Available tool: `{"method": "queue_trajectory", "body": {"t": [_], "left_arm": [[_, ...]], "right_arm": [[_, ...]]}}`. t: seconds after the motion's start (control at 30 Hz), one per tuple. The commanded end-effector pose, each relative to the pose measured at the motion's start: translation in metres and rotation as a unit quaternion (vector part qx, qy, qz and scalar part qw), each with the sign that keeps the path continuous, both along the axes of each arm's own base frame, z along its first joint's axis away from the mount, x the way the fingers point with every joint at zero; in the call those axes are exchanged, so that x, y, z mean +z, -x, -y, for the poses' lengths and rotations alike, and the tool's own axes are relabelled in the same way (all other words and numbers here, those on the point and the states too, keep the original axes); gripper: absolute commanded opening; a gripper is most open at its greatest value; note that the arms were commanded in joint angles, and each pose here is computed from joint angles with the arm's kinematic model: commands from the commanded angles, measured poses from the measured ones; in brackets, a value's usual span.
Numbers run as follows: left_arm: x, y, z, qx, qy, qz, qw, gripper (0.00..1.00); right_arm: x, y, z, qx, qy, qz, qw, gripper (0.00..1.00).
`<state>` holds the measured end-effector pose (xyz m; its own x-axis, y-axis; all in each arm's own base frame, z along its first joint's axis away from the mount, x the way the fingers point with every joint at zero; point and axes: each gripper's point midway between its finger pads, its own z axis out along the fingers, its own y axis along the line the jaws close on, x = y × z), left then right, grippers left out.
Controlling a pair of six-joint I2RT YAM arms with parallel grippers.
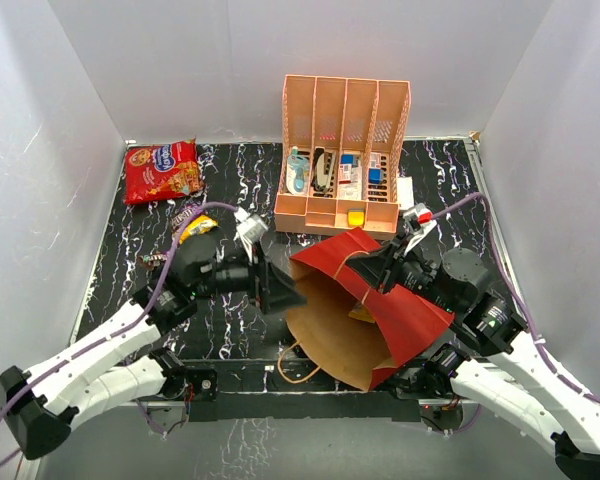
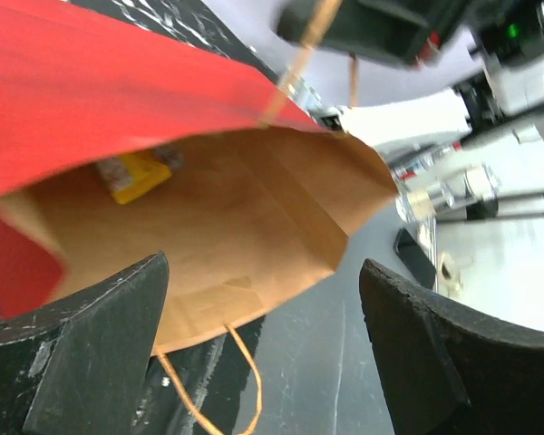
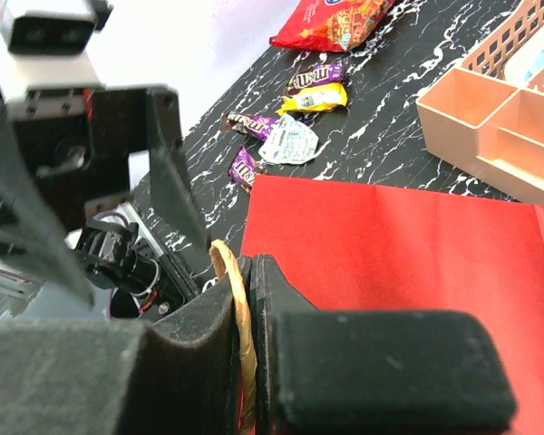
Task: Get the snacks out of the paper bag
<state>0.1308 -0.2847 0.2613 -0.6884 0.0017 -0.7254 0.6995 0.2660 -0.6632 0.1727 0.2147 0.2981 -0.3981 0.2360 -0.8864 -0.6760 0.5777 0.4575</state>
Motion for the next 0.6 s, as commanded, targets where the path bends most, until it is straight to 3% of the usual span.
{"method": "queue_trajectory", "body": {"t": [0.0,0.13,0.27,0.47,0.57], "left_arm": [[-0.003,0.024,0.024,-0.004,0.005,0.054,0.999,0.84],[-0.047,0.046,0.048,0.006,-0.062,0.107,0.992,0.82],[-0.076,0.057,0.073,0.045,-0.106,0.217,0.969,0.79],[-0.090,0.024,0.103,0.125,-0.102,0.287,0.944,0.78],[-0.102,0.010,0.118,0.158,-0.111,0.290,0.937,0.75]], "right_arm": [[0.024,-0.001,0.005,-0.016,-0.033,0.032,0.999,0.08],[0.023,-0.001,0.010,-0.026,-0.033,0.030,0.999,0.08],[0.025,0.000,0.014,-0.033,-0.031,0.031,0.999,0.08],[0.033,0.000,0.014,-0.032,-0.032,0.034,0.998,0.08],[0.036,0.001,0.012,-0.027,-0.031,0.034,0.999,0.08]]}}
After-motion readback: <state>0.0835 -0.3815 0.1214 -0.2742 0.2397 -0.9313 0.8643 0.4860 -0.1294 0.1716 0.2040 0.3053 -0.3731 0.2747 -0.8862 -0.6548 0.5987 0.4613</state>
